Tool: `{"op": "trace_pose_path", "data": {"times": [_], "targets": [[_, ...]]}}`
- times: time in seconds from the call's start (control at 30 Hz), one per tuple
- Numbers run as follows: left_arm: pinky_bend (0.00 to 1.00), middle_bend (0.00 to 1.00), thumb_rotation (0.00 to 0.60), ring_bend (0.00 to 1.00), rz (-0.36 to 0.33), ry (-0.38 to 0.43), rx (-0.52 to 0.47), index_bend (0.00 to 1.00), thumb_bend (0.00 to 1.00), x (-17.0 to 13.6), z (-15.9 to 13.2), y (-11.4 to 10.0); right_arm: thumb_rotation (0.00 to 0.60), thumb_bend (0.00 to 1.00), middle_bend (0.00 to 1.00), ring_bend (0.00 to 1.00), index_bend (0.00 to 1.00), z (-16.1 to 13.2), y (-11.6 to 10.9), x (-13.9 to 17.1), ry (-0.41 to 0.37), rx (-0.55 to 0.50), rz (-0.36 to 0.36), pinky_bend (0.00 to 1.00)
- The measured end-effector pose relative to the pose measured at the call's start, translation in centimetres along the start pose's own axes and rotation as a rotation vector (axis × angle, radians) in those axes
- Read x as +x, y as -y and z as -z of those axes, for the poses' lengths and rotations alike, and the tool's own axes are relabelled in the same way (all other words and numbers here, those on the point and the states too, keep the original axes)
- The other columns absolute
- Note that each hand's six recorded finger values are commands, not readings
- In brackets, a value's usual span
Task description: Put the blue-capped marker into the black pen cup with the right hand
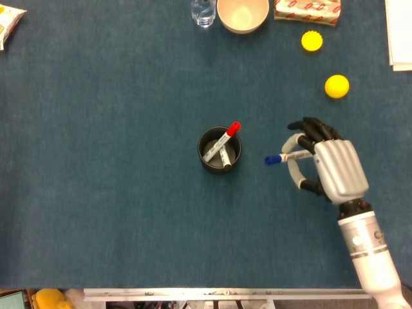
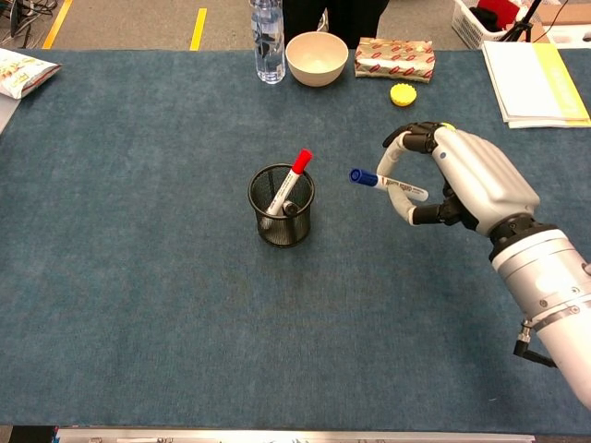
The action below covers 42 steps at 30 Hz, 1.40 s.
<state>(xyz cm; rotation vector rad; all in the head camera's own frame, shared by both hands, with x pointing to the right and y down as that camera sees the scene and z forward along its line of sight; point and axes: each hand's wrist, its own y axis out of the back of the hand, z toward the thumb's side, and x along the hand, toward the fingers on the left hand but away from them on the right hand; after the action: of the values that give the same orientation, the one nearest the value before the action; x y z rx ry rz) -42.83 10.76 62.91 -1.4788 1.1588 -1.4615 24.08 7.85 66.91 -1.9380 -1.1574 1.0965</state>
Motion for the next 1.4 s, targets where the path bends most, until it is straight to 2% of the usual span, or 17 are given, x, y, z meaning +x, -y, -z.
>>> {"op": "trace_pose_path", "data": {"times": [0.27,0.47,1.03,1.4], "targets": [[0.45,0.37,0.6,0.28,0.003,0.003,0.005,0.46,0.15,0.0,-0.1,0.1,0.6,0.41,0.29,0.16,0.6,-0.7,-0.8,-0.6,-0.019,-0.071,0.043,0.22],[0.45,0.37,0.6,0.28,0.004,0.0,0.003,0.46,0.15,0.1,0.0,0.1,0.6,0.41,0.29,0.16,0.6,-2.1,-1.1,-0.9,-0.062,-0.14,0.064,0.22],[0.45,0.37,0.6,0.28,0.013,-0.001,0.01,0.46,0.15,0.1,0.0,0.3,0.6,0.41,0.29,0.16,0.6,-6.2,-3.9,-1.7,-0.159,-0.222,0.133,0.22],[0.45,0.37,0.6,0.28,0.018,-0.005,0.009,0.46,0.15,0.2,0.1,0.5,0.6,0.41,0.29,0.16,0.6,-8.7,-3.9,-2.2,-0.213,-0.281,0.143,0.22]]}}
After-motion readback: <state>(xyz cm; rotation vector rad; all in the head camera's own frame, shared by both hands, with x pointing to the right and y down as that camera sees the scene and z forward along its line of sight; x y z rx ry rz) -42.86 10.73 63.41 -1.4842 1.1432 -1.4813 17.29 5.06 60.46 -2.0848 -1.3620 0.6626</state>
